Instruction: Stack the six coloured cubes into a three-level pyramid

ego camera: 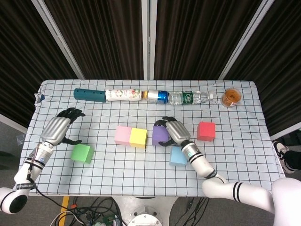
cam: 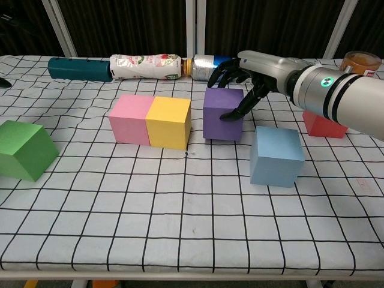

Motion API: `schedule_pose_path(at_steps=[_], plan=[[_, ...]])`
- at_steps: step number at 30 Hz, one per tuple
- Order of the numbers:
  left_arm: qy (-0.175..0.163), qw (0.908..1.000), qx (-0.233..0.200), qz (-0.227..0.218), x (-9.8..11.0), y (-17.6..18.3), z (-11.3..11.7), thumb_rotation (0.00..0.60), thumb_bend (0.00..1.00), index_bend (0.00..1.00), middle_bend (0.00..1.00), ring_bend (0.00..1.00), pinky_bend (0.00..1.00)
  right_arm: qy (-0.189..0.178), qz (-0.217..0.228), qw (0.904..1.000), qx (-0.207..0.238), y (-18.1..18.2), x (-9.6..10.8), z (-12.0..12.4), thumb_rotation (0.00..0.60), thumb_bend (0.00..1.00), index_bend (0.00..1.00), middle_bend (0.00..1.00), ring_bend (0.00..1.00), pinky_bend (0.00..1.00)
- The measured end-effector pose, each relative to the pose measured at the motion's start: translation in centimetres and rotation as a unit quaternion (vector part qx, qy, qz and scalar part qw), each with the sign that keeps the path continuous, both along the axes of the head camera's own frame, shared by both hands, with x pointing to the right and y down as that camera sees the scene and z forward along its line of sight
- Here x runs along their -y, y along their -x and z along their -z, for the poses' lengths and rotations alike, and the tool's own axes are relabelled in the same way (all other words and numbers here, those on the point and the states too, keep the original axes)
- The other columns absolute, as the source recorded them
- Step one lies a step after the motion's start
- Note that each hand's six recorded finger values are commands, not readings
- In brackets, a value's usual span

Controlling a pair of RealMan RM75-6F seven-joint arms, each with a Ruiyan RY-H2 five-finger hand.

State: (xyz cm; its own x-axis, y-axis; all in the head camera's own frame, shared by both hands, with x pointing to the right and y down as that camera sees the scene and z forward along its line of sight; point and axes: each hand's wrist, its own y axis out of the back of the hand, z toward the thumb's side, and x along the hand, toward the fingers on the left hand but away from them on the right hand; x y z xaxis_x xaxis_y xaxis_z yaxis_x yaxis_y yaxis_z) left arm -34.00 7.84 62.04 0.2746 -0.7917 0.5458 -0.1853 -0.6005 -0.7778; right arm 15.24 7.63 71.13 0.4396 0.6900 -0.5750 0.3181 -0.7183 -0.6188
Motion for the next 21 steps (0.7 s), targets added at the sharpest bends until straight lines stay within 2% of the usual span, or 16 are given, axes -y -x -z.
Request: schedule_pose_path(at_steps=[6,21], plan=[[0.002,1.0,-0.005,0.002,-0.2,0.1,0.1,0.6,0.08,0.21,0.12,0.06,0.13,0.007,0.01,0.9999,-0.002,0.6,-0.7,-0.2,0.6,0.18,0.29,0.41,0.12,0.14],[0.006,0.9999,-0.011,0.005,-0.2,0.4,0.0,0.6,0.07,0.21,0.12,0.06,0.13,-0.004,0.027,0.9996,-0.01,2.4,-1.1,-0.8,0.6,0.18,0.27,0.4,0.11,0.14]])
